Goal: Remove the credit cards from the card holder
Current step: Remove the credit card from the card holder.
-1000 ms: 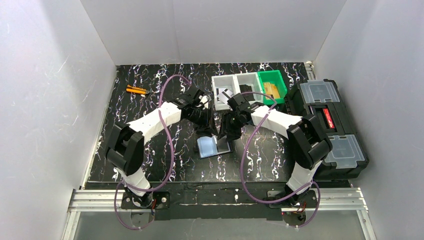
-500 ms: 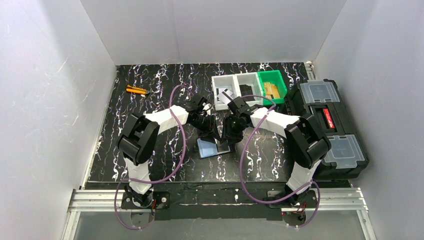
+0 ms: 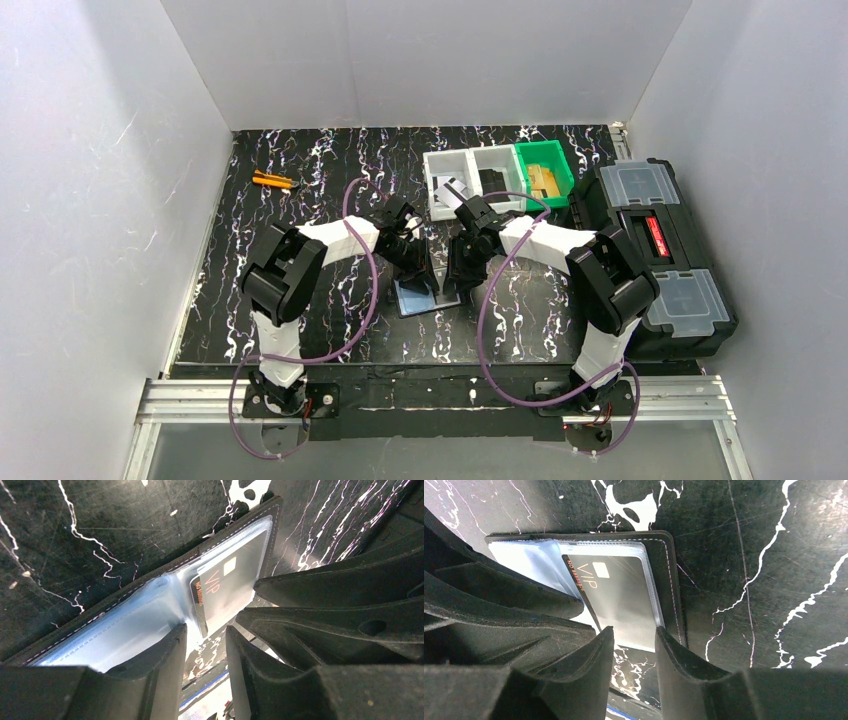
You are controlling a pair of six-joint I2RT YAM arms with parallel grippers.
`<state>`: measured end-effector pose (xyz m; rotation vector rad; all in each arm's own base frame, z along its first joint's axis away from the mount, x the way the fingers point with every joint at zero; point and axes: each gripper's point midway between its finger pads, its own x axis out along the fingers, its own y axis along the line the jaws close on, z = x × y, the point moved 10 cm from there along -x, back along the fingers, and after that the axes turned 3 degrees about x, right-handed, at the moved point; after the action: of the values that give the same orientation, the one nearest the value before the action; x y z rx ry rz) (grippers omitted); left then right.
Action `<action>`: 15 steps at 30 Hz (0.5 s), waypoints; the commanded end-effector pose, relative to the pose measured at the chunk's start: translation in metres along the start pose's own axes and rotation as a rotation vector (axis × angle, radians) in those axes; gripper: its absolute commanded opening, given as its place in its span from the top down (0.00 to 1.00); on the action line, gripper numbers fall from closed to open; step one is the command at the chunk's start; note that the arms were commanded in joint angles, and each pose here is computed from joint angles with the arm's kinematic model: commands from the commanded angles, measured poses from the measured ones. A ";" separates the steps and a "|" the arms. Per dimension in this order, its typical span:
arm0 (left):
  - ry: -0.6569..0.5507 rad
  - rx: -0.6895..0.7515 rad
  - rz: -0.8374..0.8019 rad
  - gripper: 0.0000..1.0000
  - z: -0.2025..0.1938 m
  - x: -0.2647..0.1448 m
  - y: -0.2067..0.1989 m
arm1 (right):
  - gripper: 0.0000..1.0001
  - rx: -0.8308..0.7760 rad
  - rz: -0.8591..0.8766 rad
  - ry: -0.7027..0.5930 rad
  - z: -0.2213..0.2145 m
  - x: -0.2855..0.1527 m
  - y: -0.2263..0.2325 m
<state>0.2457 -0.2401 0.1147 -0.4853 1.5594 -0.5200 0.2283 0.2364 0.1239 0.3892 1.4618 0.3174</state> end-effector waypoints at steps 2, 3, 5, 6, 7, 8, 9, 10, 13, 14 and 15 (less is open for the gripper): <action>0.019 -0.012 0.031 0.67 -0.003 0.005 0.011 | 0.57 -0.011 -0.052 0.004 -0.002 0.007 -0.007; 0.020 -0.011 0.038 0.67 -0.004 0.006 0.012 | 0.57 -0.010 -0.054 0.006 -0.002 0.007 -0.008; 0.020 -0.011 0.042 0.66 -0.004 0.006 0.013 | 0.57 -0.011 -0.052 0.010 -0.003 0.008 -0.008; 0.022 -0.011 0.043 0.66 -0.004 0.007 0.013 | 0.57 -0.010 -0.050 0.016 -0.003 0.009 -0.008; 0.023 -0.013 0.046 0.66 -0.004 0.008 0.014 | 0.57 -0.009 -0.045 0.020 -0.004 0.009 -0.007; 0.021 -0.014 0.046 0.66 -0.003 0.008 0.014 | 0.58 -0.011 -0.043 0.023 -0.004 0.010 -0.007; 0.024 -0.014 0.047 0.66 -0.004 0.009 0.015 | 0.59 -0.012 -0.038 0.030 -0.004 0.012 -0.006; 0.024 -0.014 0.046 0.66 -0.004 0.009 0.015 | 0.60 -0.015 -0.036 0.034 -0.005 0.012 -0.004; 0.023 -0.020 0.042 0.66 -0.004 0.011 0.017 | 0.63 -0.023 -0.033 0.048 -0.008 0.016 0.000; 0.024 -0.020 0.039 0.66 -0.005 0.012 0.017 | 0.64 -0.024 -0.032 0.053 -0.009 0.017 0.001; 0.023 -0.022 0.036 0.66 -0.005 0.012 0.017 | 0.66 -0.025 -0.029 0.058 -0.010 0.018 0.002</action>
<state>0.2466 -0.2395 0.1104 -0.4933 1.5622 -0.5235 0.2274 0.2377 0.1188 0.3730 1.4709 0.3088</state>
